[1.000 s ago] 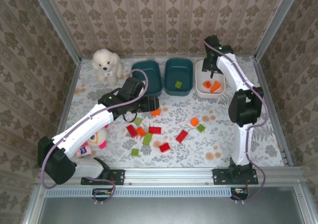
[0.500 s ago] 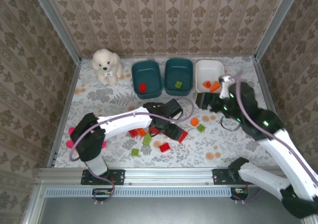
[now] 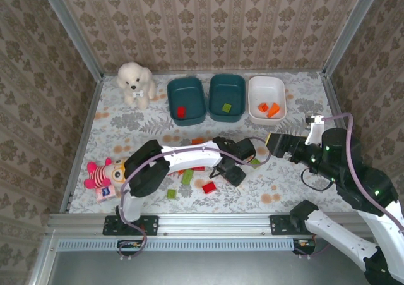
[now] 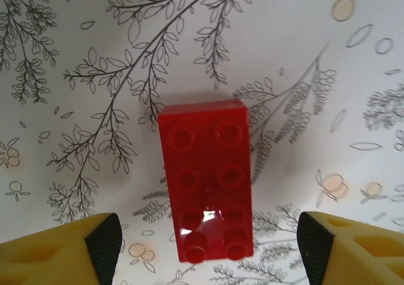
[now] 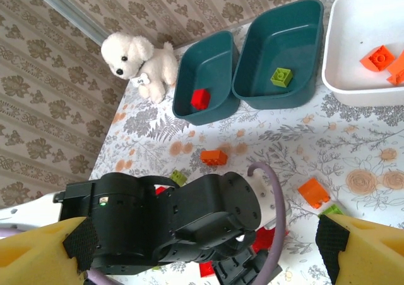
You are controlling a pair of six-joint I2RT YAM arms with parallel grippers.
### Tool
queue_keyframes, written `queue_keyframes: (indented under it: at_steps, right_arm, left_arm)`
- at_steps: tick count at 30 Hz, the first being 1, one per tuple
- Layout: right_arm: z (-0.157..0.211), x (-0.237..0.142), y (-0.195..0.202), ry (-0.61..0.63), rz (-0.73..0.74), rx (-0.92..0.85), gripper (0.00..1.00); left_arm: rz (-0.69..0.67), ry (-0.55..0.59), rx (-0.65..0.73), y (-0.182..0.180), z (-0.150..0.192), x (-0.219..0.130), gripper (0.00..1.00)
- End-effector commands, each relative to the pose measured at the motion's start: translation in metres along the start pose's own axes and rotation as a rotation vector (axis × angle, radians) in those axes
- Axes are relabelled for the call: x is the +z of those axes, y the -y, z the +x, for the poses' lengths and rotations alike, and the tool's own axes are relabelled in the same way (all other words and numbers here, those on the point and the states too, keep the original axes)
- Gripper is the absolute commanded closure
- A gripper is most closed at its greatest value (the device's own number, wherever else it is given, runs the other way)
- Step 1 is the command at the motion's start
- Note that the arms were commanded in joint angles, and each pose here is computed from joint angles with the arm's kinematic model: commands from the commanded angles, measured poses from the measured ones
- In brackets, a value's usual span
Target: Sort the legos into containers by color
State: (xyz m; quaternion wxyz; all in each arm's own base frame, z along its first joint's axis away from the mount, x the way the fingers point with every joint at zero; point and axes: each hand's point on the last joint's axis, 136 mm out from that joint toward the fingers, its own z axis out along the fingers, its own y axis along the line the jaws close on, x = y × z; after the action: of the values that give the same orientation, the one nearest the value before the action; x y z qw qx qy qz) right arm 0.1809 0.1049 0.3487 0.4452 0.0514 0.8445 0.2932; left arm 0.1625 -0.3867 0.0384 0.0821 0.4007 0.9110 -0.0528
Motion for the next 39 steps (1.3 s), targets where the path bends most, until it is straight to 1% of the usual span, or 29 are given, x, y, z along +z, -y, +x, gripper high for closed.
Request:
queue_keyframes:
  at_steps: [1,5,8,12,14,16,18,21,23,26,29,34,37,39]
  right_arm:
    - [0.005,-0.003,-0.002,-0.027,-0.012,0.022,0.07]
    - [0.006,-0.003,-0.001,-0.033,-0.005,0.019,0.07]
    - [0.006,-0.002,-0.001,-0.038,-0.002,0.018,0.07]
    - [0.008,0.001,-0.001,-0.048,-0.002,0.023,0.08]
    - [0.009,0.003,-0.001,-0.053,-0.002,0.023,0.08]
    - [0.01,0.005,-0.001,-0.061,-0.002,0.018,0.08]
    - [0.011,0.005,-0.001,-0.068,0.004,0.01,0.08]
    - [0.013,0.008,0.003,-0.079,0.026,0.001,0.08]
    - [0.015,0.013,0.003,-0.093,0.027,0.0,0.08]
    - [0.019,0.026,0.001,-0.117,0.017,0.004,0.08]
    - [0.023,0.041,-0.002,-0.146,0.004,0.008,0.08]
    - [0.031,0.064,-0.005,-0.22,0.008,0.007,0.08]
    - [0.032,0.074,-0.007,-0.235,0.005,0.01,0.08]
    - [0.032,0.077,-0.007,-0.238,0.009,0.012,0.08]
  left_arm:
    - [-0.025,-0.018,0.019,-0.002,-0.004,0.003,0.24]
    - [-0.014,-0.049,0.009,-0.001,-0.002,0.017,0.32]
    - [0.003,-0.059,-0.018,-0.003,-0.001,0.022,0.44]
    - [0.017,-0.052,-0.033,-0.005,-0.005,0.022,0.56]
    - [0.011,-0.035,-0.031,-0.008,-0.008,0.017,0.67]
    - [0.001,-0.01,-0.039,-0.012,-0.013,0.007,0.69]
    - [0.006,0.024,-0.078,-0.022,-0.022,-0.014,0.72]
    - [0.02,0.121,-0.201,-0.053,-0.041,-0.061,0.74]
    - [0.022,0.191,-0.288,-0.084,-0.053,-0.093,0.76]
    - [0.034,0.261,-0.395,-0.129,-0.065,-0.119,0.76]
    - [0.027,0.302,-0.467,-0.175,-0.077,-0.126,0.76]
    - [0.01,0.328,-0.571,-0.243,-0.101,-0.115,0.76]
    - [0.0,0.335,-0.61,-0.272,-0.118,-0.102,0.76]
    - [-0.011,0.318,-0.63,-0.286,-0.124,-0.089,0.76]
